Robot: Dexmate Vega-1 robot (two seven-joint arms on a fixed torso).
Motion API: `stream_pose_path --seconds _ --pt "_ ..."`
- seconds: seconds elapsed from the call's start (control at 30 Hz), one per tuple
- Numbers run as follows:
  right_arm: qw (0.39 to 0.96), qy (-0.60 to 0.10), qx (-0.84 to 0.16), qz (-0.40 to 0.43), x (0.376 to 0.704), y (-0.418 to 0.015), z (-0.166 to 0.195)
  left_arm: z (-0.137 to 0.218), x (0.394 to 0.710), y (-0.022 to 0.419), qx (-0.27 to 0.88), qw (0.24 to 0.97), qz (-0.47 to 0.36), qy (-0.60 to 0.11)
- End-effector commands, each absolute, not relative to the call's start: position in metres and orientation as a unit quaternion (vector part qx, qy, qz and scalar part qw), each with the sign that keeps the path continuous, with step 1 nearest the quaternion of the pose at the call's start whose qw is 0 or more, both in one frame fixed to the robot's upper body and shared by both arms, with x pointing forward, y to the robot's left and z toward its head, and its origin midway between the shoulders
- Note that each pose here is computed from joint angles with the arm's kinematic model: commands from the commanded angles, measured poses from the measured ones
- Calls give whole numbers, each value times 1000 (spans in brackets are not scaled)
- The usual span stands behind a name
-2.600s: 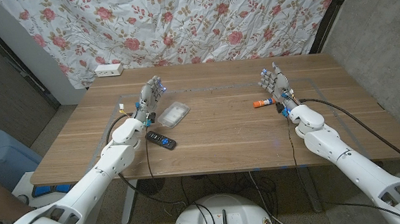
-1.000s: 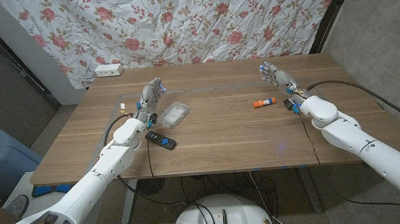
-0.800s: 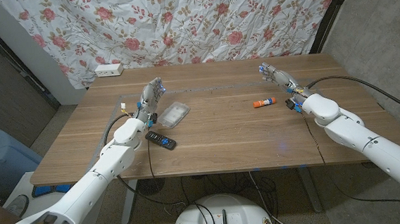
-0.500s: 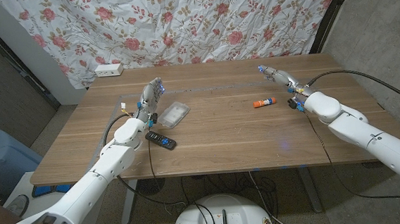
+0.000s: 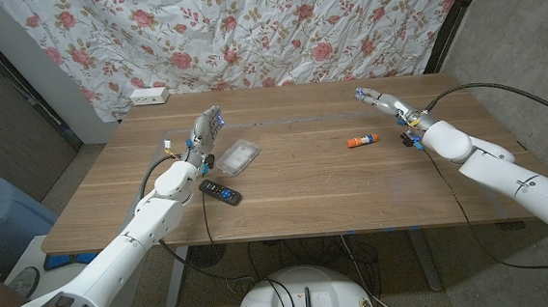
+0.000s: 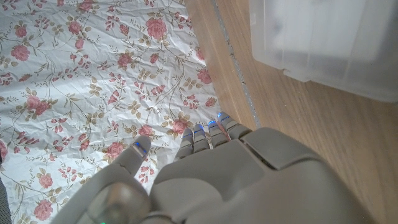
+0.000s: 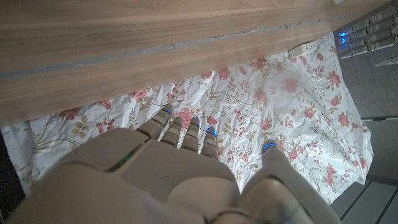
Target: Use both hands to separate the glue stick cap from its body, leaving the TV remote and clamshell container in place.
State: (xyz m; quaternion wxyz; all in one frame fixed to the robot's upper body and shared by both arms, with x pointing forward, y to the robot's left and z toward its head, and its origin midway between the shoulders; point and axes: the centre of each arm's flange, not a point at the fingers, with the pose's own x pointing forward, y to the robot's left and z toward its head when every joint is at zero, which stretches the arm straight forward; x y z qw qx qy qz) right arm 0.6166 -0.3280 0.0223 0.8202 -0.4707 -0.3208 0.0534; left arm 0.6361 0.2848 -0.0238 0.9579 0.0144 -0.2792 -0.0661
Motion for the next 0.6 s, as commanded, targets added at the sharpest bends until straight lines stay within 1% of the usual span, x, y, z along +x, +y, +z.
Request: stream_pose_path --seconds 0.03,0.2,0.6 --pt "763 -301 -571 37 608 -333 26 -23 638 287 17 958 -67 -279" --pt "752 -290 -591 37 607 -333 28 -23 638 289 17 958 -66 -277" --pt "702 -240 -668 56 602 -330 45 -27 635 293 26 961 -52 -271"
